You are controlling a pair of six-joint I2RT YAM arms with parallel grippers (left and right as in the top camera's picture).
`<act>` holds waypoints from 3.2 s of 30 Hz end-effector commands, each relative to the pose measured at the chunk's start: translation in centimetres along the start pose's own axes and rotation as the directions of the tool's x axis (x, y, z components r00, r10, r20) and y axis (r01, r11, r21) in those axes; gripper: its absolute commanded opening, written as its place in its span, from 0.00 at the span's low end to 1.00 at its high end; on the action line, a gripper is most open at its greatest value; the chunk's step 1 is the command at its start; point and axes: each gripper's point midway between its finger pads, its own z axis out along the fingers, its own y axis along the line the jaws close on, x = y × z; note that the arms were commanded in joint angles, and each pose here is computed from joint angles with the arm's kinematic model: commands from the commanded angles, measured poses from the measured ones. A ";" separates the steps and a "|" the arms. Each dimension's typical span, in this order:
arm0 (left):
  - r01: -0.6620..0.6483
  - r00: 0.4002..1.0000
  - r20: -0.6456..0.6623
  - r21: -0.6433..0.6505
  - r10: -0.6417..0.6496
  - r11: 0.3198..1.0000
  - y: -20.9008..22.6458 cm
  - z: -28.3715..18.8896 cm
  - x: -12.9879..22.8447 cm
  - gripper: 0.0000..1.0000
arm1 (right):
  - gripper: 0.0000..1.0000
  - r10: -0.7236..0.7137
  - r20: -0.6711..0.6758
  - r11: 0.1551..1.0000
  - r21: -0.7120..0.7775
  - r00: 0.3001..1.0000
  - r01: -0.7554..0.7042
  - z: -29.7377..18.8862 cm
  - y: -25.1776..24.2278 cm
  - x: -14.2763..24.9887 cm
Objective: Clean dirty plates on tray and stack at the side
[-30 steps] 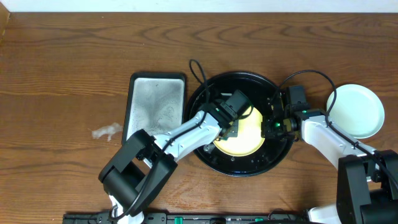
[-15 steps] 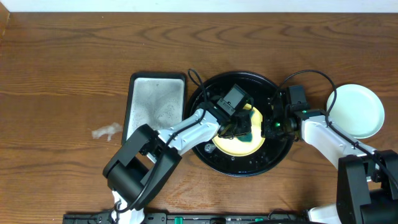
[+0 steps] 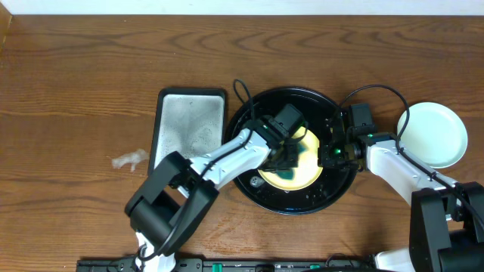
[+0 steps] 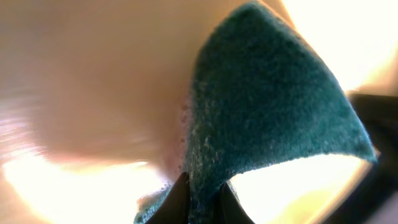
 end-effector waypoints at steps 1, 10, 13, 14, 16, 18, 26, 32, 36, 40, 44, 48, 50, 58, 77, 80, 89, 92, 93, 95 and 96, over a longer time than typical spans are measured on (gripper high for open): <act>0.081 0.994 0.098 -0.426 -0.043 0.901 11.7 0.1 -1.3 0.07 | 0.01 0.020 -0.034 0.994 0.109 0.999 -0.017 1.0 -2.4 1.2; 0.150 0.984 0.160 -0.471 -0.083 0.869 14.3 -1.8 -3.3 0.07 | 0.01 0.020 -0.034 0.994 0.109 0.999 -0.017 1.0 -2.4 1.2; 0.135 0.990 0.078 -0.281 -0.118 0.950 10.5 0.0 -2.7 0.07 | 0.01 0.020 -0.034 0.994 0.109 0.999 -0.017 1.0 -2.4 1.2; 0.128 0.992 0.043 -0.181 -0.122 0.975 8.4 0.6 -2.5 0.07 | 0.01 0.021 -0.035 0.994 0.110 0.999 -0.017 1.0 -2.4 1.2; 0.119 0.993 0.005 -0.033 -0.118 0.992 5.2 1.0 -2.4 0.08 | 0.01 0.021 -0.036 0.994 0.110 0.999 -0.017 1.0 -2.4 1.2; 0.123 0.992 -0.007 0.065 -0.123 0.990 2.7 1.1 -2.5 0.07 | 0.01 0.021 -0.037 0.994 0.110 0.999 -0.017 1.0 -2.4 1.2; 0.036 0.999 0.003 0.178 -0.037 0.983 -2.7 1.6 -0.7 0.07 | 0.01 0.021 -0.038 0.994 0.110 0.999 -0.017 1.0 -2.4 1.3; -0.083 0.996 -0.003 0.154 0.085 0.985 -2.9 2.0 0.7 0.08 | 0.01 0.022 -0.038 0.994 0.110 0.999 -0.018 1.0 -2.4 1.3; -0.046 0.997 0.058 -0.086 0.051 0.995 2.4 1.9 -0.7 0.07 | 0.01 0.022 -0.040 0.994 0.107 0.999 -0.018 1.0 -2.4 1.3; 0.032 0.991 0.137 -0.301 0.010 0.953 7.8 -0.3 -2.8 0.07 | 0.01 0.023 -0.045 0.994 0.109 0.999 -0.018 1.0 -2.4 1.4; 0.066 0.975 0.220 -0.394 0.024 0.917 10.0 -3.6 -5.4 0.08 | 0.01 0.023 -0.048 0.994 0.110 0.999 -0.018 1.0 -2.4 1.5; 0.014 0.958 0.273 -0.355 0.090 0.935 8.3 -6.2 -7.4 0.07 | 0.01 0.024 -0.048 0.994 0.110 0.999 -0.018 1.0 -2.4 1.5; -0.005 0.952 0.288 -0.315 0.101 0.949 7.0 -7.3 -7.6 0.07 | 0.01 0.024 -0.048 0.994 0.110 0.999 -0.018 1.0 -2.4 1.5; 0.023 0.912 0.408 -0.145 0.038 0.989 5.8 -16.2 -7.7 0.07 | 0.01 0.018 -0.046 0.994 0.109 0.999 -0.013 0.9 -2.4 1.5; 0.163 0.958 0.278 -0.311 -0.075 0.936 19.2 -15.8 -6.0 0.32 | 0.01 -0.081 0.219 0.985 0.164 0.972 0.045 -8.1 -1.0 -2.2; 0.163 0.944 0.325 -0.289 -0.064 0.943 18.4 -18.0 -6.5 0.47 | 0.01 -0.129 0.260 0.983 0.164 0.957 0.088 -9.9 -0.3 -2.3; 0.151 0.860 0.509 -0.199 -0.030 0.968 16.4 -25.0 -5.7 0.68 | 0.01 -0.324 0.319 0.894 0.410 0.891 0.178 -15.4 0.3 -2.3; 0.146 0.834 0.552 -0.178 -0.024 0.973 16.0 -26.9 -4.9 0.71 | 0.01 -0.382 0.317 0.854 0.481 0.868 0.200 -17.2 1.1 -2.7; 0.144 0.827 0.562 -0.172 -0.023 0.975 15.9 -27.3 -4.6 0.72 | 0.01 -0.398 0.323 0.846 0.490 0.859 0.208 -17.8 1.6 -2.9; 0.141 0.816 0.578 -0.164 -0.021 0.976 15.8 -28.1 -4.1 0.75 | 0.01 -0.422 0.338 0.836 0.504 0.841 0.217 -18.7 2.5 -3.2; 0.141 0.812 0.583 -0.162 -0.020 0.977 15.8 -28.4 -3.9 0.76 | 0.01 -0.439 0.347 0.827 0.517 0.829 0.222 -19.3 2.9 -3.5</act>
